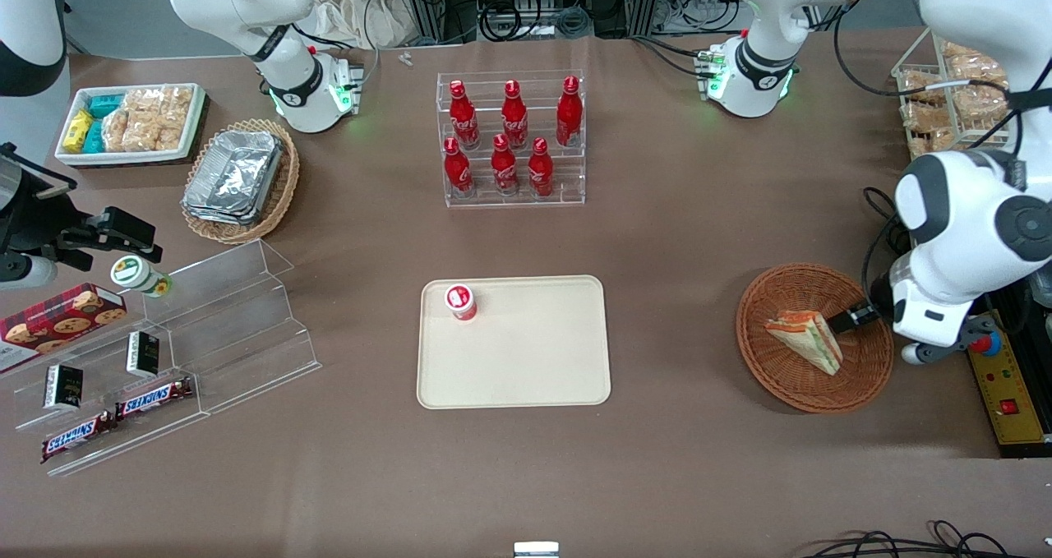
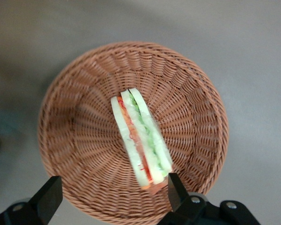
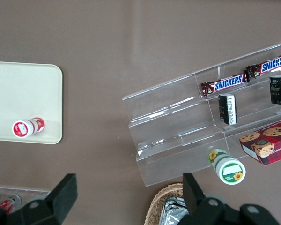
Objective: Place sandwich from basket to tray
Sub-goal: 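Move the left gripper down over the sandwich in the wicker basket, then close the left gripper on the wrapped sandwich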
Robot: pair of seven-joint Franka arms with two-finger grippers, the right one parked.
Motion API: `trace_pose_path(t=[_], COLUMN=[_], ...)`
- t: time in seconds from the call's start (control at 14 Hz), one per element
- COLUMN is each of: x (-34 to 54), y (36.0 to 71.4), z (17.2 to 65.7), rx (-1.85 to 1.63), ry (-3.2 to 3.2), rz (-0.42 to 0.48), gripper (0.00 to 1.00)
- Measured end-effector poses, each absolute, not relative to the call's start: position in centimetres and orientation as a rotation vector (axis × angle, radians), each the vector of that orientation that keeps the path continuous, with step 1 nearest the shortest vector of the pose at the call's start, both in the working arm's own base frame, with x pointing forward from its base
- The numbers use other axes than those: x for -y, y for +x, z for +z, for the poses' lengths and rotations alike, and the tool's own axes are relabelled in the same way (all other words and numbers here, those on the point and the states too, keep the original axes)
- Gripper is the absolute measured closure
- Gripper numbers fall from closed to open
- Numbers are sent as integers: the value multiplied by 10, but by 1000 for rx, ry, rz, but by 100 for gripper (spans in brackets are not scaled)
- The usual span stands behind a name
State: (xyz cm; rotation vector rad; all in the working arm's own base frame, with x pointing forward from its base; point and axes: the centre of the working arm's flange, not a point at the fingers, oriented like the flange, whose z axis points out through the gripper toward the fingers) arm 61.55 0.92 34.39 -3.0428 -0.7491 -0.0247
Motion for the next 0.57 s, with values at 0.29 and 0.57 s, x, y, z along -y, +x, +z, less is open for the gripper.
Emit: trace_pose_path(t=[0.29,0.57], x=[-6,-5], y=[621,628], z=[317,288], rx=[1077,1303], ry=[-2953,-2877], rz=[-30,-78], gripper=[0,1])
